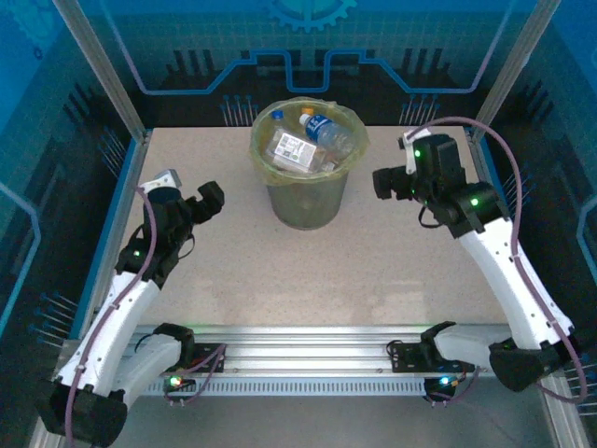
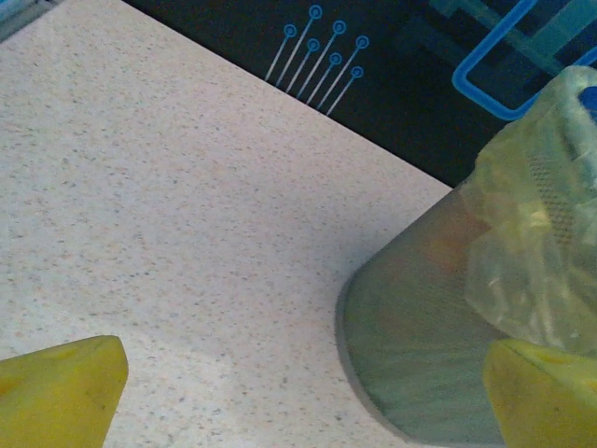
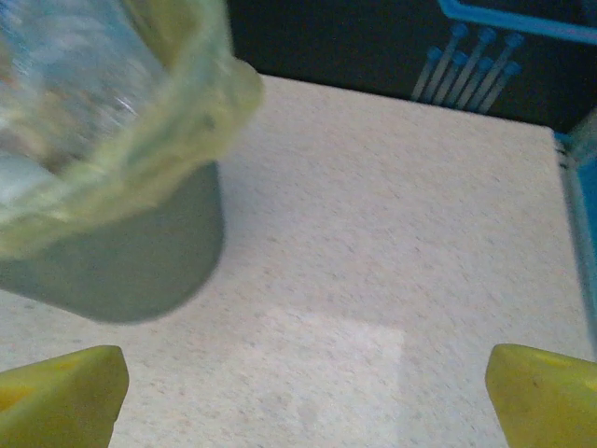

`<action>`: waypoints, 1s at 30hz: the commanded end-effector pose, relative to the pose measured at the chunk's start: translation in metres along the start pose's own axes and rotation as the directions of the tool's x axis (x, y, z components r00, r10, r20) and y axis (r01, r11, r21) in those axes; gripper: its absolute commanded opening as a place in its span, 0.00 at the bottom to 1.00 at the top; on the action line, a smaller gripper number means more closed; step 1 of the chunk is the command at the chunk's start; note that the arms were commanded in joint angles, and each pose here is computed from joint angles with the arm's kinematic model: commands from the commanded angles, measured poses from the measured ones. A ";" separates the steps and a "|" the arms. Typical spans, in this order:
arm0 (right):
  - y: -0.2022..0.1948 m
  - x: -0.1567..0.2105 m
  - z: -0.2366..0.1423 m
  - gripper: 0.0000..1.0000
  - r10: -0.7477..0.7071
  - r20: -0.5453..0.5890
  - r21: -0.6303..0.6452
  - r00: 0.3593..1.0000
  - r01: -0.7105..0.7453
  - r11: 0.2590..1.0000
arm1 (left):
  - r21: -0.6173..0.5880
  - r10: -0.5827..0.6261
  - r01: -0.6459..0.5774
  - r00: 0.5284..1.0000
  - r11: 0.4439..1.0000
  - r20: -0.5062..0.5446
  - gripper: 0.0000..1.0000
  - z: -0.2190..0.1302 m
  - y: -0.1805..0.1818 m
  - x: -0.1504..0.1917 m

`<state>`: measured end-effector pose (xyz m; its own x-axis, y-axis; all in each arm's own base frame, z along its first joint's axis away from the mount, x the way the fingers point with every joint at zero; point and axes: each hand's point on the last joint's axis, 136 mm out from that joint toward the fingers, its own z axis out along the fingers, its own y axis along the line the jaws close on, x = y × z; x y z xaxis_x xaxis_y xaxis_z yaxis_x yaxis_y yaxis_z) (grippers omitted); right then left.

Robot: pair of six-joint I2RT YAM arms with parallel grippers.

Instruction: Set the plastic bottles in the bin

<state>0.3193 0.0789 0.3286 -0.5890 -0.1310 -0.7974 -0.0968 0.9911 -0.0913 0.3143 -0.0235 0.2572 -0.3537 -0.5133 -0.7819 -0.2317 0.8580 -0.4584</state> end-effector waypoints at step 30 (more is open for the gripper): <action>-0.076 0.171 0.114 1.00 0.141 0.076 0.200 0.987 -0.154 0.968 | -0.086 0.430 -0.423 0.861 0.902 0.271 0.99 0.055 0.058 0.050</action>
<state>0.3043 -0.0184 0.1251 -0.5977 0.0106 -0.8017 0.1760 0.9772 -0.1183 0.3262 -0.0035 0.1532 -0.2482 -0.0918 -0.9644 -0.1409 0.9883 -0.0578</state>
